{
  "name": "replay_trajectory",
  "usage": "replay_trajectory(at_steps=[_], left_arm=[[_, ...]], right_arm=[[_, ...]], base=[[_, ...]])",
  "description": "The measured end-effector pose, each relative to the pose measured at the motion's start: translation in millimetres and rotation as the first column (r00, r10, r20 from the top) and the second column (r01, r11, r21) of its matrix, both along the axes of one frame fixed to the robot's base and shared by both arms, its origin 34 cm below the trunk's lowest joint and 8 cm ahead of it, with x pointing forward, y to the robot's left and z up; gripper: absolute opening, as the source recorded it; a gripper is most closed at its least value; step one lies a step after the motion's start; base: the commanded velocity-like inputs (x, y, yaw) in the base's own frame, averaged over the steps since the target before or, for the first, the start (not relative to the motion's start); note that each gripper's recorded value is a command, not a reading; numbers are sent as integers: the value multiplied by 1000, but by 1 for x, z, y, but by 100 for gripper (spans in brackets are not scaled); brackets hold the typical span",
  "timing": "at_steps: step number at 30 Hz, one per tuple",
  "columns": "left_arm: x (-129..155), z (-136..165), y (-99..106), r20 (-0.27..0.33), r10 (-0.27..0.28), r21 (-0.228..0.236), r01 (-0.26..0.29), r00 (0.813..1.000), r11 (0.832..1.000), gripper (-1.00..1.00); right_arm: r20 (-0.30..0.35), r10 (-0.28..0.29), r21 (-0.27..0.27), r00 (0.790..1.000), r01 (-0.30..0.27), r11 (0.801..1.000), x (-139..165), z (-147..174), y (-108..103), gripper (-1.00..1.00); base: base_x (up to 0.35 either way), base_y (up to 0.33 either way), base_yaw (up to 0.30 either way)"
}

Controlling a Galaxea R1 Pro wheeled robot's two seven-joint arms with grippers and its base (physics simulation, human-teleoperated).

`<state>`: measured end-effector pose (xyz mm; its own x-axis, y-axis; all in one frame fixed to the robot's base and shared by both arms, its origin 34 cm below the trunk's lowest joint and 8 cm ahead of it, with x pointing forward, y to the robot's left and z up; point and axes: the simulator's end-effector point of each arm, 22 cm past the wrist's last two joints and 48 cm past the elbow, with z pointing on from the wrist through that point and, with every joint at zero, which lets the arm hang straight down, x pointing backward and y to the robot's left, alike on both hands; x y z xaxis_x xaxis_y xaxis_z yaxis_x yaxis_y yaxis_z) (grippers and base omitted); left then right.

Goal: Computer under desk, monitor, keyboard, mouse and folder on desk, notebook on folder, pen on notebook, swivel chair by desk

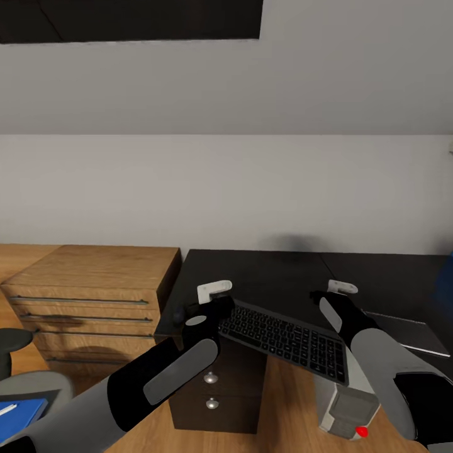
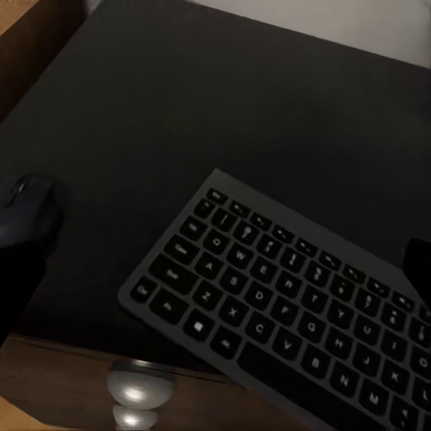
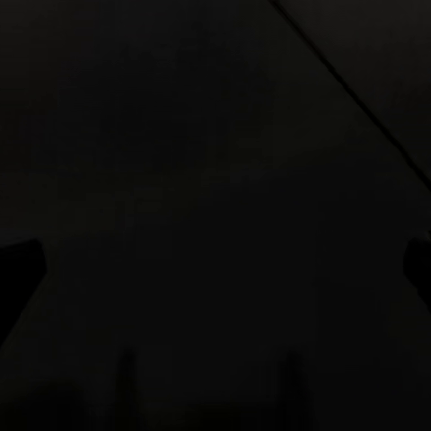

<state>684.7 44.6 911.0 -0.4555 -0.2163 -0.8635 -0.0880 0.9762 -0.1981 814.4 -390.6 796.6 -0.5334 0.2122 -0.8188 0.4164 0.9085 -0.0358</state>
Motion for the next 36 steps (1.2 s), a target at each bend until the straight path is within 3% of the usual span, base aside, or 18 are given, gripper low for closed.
replay_trajectory(at_steps=[12,22,28,36], left_arm=[[-1,2,-2,6,-3,-3,3,1000,1000,100],[-2,6,-4,13,-10,-11,10,1000,1000,100],[-3,7,-5,13,-11,-12,12,1000,1000,100],[-3,7,-5,13,-12,-13,12,1000,1000,100]], right_arm=[[-115,15,20,993,-13,1000,-15,-21,4,100],[-172,12,19,985,-9,1000,-27,-40,3,100],[-254,33,40,967,-24,999,-40,-53,9,100],[-291,42,51,956,-29,998,-46,-58,11,100]], base=[[10,0,0],[0,0,0],[0,0,0],[0,0,0]])
